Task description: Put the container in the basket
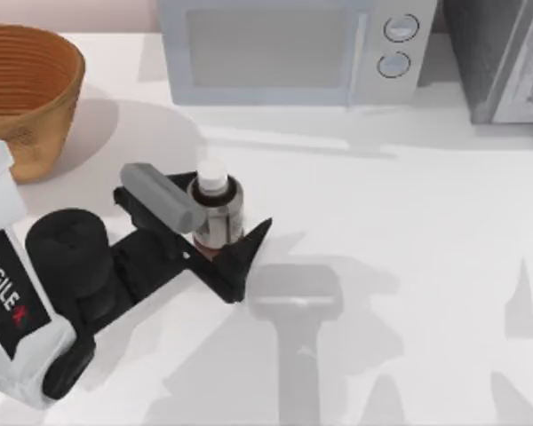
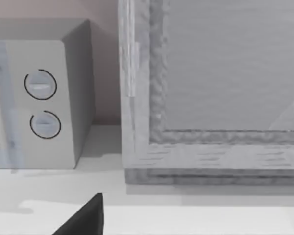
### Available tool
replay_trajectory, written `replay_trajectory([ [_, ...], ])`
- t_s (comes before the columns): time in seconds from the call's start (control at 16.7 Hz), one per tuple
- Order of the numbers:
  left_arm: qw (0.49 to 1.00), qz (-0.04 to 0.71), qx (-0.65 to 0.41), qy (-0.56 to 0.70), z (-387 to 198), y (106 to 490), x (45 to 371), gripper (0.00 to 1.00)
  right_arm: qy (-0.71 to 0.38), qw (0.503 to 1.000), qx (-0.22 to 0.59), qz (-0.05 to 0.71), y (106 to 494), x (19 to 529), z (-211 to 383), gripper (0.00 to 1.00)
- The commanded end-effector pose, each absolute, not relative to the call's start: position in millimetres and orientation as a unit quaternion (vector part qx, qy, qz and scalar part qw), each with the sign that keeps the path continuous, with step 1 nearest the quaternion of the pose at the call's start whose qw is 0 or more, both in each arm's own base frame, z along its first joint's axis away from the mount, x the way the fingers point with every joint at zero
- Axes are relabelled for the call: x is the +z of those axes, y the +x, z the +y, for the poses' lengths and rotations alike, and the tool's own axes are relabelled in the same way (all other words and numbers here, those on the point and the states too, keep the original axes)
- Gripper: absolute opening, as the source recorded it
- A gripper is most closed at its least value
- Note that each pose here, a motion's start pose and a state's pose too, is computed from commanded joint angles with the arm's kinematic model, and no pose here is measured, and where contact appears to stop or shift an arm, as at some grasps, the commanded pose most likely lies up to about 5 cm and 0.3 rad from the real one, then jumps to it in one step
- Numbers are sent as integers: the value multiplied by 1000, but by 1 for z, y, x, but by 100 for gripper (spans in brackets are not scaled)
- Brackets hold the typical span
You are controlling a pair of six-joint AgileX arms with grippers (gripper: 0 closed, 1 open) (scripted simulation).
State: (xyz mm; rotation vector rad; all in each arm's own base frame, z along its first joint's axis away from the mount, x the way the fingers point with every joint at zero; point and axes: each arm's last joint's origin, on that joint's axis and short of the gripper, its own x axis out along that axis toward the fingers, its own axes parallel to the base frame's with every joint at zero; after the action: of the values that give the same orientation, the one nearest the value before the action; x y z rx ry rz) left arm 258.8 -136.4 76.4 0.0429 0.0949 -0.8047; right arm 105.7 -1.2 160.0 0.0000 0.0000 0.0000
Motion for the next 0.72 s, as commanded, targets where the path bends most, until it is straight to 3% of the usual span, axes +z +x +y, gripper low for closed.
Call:
replay_trajectory([
  [0.66,919,46,-391,21,-136,259,76,2,0,1000,0,0,106,160,-1,100],
  [0.72,919,46,-391,21,-136,259,76,0,0,1000,0,0,106,160,-1,100],
])
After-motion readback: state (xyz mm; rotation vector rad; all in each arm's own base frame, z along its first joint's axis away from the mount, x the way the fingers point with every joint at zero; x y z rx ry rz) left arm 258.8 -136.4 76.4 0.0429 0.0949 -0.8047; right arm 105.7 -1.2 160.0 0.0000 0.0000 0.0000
